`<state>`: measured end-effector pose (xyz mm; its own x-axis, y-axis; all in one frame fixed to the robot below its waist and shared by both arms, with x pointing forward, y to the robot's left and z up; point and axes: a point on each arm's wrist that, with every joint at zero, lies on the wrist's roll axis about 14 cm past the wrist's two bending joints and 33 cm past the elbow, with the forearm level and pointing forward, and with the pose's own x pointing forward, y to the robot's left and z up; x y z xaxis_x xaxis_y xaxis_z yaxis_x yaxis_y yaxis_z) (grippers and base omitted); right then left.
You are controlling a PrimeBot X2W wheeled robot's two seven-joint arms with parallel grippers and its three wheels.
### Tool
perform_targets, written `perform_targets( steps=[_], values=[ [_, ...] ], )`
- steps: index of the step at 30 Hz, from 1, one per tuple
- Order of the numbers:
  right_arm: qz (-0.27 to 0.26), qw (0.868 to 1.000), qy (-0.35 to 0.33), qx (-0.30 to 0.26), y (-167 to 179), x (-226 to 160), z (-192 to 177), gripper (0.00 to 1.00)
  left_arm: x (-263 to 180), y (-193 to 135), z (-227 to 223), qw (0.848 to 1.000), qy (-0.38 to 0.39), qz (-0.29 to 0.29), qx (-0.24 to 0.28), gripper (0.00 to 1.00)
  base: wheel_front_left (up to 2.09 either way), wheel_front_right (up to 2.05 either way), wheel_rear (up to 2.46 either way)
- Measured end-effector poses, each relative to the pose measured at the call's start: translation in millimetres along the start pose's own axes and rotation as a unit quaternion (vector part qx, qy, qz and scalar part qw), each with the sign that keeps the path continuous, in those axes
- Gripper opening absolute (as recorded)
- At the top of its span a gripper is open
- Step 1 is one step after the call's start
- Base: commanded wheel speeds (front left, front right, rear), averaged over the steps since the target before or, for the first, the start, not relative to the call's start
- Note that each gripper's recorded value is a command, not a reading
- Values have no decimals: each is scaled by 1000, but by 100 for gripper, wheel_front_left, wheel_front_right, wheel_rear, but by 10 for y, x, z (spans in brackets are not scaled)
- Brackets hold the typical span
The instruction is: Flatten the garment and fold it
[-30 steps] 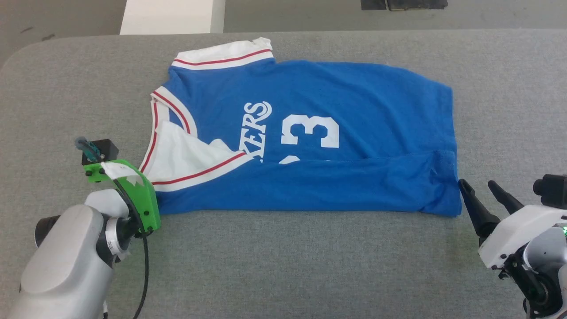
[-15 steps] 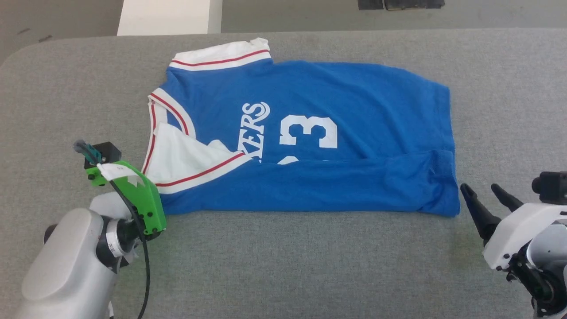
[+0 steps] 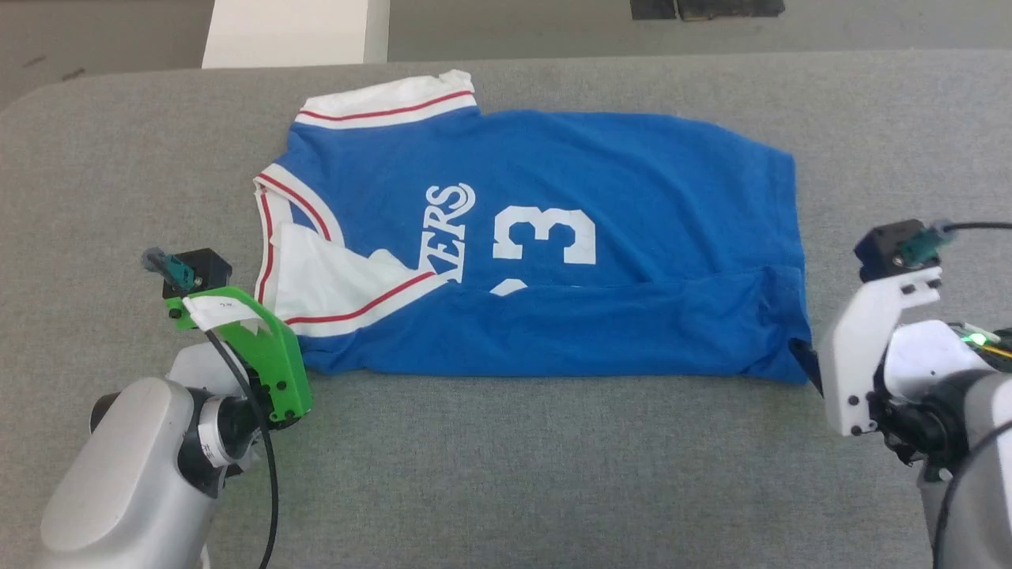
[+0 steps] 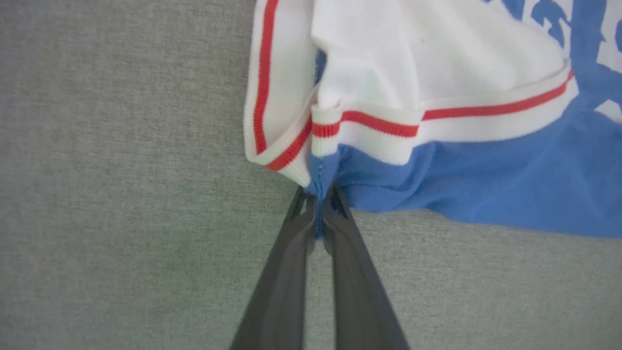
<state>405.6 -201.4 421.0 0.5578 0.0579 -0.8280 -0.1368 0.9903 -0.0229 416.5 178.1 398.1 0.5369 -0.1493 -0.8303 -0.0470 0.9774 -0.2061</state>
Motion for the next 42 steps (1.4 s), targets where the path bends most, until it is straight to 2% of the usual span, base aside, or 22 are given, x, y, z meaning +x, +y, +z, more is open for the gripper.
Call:
perform_targets(
  steps=[9,15,16,17,18,30,36,42],
  values=[
    [-7,994,100,-45,84,340,-236,100,99,30,-34,1000,8,-1,-3,0,0,0,0],
    [5,990,125,-70,143,466,-267,100,149,78,-42,1000,9,3,-8,0,0,0,0],
    [6,990,126,-70,143,471,-262,42,152,79,-40,1000,9,3,-8,0,0,0,0],
    [8,990,125,-70,146,475,-257,10,156,78,-35,1000,8,3,-8,0,0,0,0],
    [10,990,125,-69,148,475,-253,0,159,75,-32,1000,7,2,-8,0,0,0,0],
    [16,996,77,-40,70,369,-57,0,39,48,133,999,-33,-13,-30,0,0,0,0],
    [20,999,33,-38,66,129,117,0,-224,57,268,996,-79,-17,-30,0,0,0,0],
    [21,999,14,-33,40,-152,59,0,-576,55,268,992,-120,-21,-34,0,0,0,0]
  ],
)
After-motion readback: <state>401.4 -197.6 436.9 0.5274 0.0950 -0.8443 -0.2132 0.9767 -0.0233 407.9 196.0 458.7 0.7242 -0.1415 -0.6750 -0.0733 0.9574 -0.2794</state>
